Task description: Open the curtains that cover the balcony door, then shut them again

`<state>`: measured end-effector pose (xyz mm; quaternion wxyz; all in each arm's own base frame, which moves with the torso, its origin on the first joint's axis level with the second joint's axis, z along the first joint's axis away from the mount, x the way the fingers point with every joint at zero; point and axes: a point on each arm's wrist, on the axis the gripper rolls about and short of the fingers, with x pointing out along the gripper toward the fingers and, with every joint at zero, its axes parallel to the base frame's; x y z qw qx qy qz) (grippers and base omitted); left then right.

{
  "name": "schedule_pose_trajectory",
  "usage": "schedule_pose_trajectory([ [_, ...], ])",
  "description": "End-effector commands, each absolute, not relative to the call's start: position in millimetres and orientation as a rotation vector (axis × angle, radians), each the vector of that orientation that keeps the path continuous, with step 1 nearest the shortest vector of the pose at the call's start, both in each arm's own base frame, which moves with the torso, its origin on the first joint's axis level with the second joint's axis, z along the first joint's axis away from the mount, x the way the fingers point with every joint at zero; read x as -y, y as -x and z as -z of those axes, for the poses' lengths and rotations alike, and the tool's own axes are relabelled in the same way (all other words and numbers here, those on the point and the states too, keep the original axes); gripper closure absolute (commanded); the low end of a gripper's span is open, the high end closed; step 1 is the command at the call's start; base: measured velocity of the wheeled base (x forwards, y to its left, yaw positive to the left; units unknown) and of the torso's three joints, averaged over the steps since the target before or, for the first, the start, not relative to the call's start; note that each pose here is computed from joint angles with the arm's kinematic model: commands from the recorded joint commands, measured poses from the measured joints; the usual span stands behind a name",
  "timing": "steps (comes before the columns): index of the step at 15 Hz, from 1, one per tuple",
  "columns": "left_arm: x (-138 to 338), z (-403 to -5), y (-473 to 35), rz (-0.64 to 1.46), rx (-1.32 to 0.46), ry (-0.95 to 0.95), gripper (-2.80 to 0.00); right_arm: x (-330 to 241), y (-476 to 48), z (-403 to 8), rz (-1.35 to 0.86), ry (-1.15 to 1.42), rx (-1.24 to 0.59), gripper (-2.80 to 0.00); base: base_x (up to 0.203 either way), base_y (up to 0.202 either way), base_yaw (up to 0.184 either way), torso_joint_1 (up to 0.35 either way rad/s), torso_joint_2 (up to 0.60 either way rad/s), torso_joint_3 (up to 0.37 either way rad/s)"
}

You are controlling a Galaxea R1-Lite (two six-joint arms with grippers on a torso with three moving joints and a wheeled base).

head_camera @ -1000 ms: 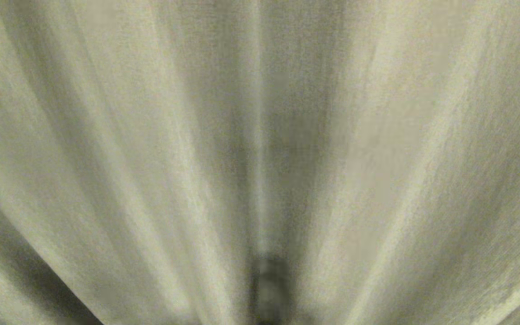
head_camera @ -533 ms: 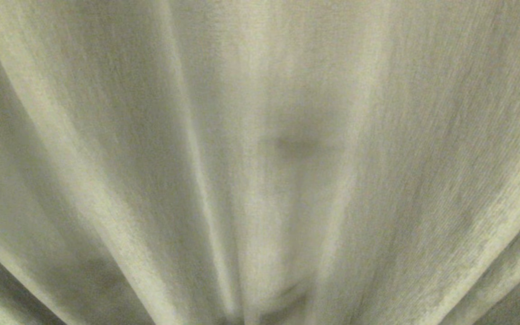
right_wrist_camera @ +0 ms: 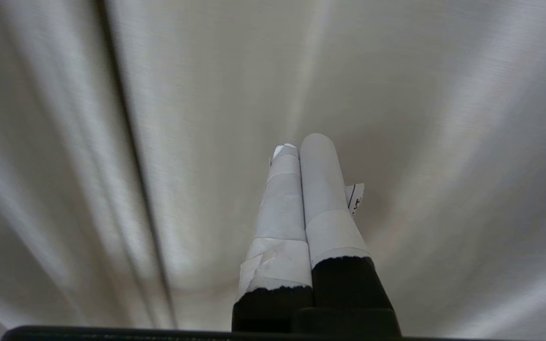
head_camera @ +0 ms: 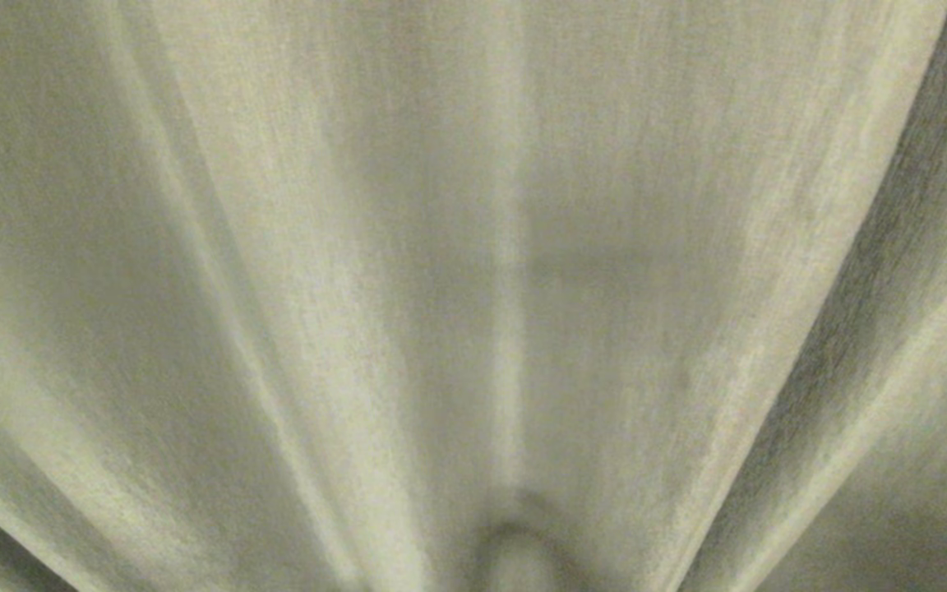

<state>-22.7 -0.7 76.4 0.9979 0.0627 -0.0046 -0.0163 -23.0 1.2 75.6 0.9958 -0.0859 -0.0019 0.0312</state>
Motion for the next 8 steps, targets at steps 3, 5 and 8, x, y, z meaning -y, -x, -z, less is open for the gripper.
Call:
schedule_pose_trajectory([
  [3, 0.7, -76.4, 22.8, 0.032, 0.011, -0.127, 0.0, -1.2, 22.8, -75.6, -0.065, 0.173, 0.003, 0.0, 0.0, -0.188, 0.0, 0.004, 0.0, 0.004],
  [5, 0.7, -76.4, 22.8, 0.03, 0.011, -0.127, 0.0, -1.2, 22.8, -75.6, -0.065, 0.173, 0.003, 0.0, 0.0, -0.189, -0.001, 0.002, 0.0, 0.003],
  [8, 0.7, -76.4, 22.8, 0.029, 0.011, -0.119, 0.0, -1.2, 22.8, -75.6, -0.065, 0.173, 0.003, 0.0, 0.0, -0.173, 0.003, 0.002, 0.0, 0.004],
])
